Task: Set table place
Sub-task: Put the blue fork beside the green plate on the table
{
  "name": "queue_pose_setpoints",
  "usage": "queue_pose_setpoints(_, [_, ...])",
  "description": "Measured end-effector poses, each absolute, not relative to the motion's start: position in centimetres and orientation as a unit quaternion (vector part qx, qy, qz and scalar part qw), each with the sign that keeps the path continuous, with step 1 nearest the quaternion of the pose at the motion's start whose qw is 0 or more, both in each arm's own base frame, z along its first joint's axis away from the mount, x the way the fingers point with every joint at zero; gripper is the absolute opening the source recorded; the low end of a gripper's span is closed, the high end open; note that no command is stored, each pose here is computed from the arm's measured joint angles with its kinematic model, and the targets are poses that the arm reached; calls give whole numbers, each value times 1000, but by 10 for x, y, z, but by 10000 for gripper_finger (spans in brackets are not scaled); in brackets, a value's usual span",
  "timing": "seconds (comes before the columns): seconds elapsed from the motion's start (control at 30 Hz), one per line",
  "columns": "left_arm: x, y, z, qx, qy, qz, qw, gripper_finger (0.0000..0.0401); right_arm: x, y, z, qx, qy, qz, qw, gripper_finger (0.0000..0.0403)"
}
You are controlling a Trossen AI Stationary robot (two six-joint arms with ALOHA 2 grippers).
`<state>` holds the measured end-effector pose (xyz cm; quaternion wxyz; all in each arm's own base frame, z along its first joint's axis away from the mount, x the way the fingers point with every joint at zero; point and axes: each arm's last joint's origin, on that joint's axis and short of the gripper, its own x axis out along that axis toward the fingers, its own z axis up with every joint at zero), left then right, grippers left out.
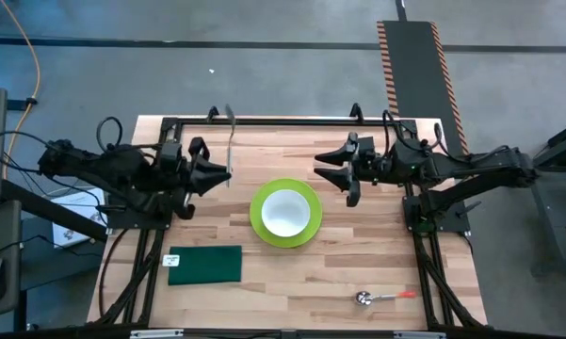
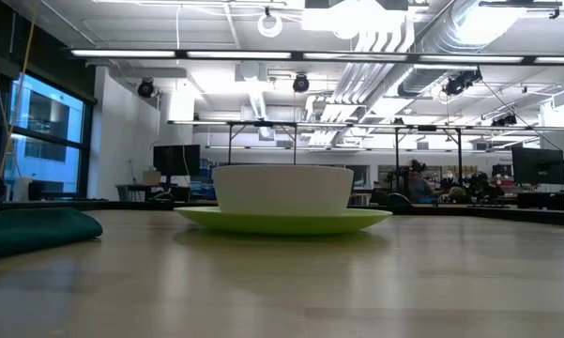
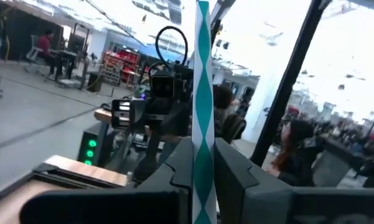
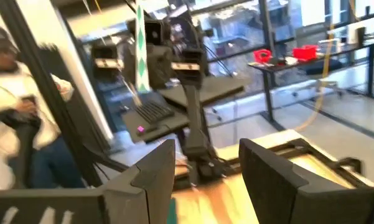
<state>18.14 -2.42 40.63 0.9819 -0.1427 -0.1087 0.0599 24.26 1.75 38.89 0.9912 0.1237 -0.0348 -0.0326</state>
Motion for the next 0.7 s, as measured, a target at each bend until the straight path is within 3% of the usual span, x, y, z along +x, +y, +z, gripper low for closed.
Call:
queue_pose_setpoints(0.43, [191,-25,400,-123,-88,71,986,23,277,21,380,198,-88,-10,976,173])
queue_pose_setpoints(0.7, [207,-28,391,-118,-65,83,987,23,287,22,382,212,-139,1,967,219])
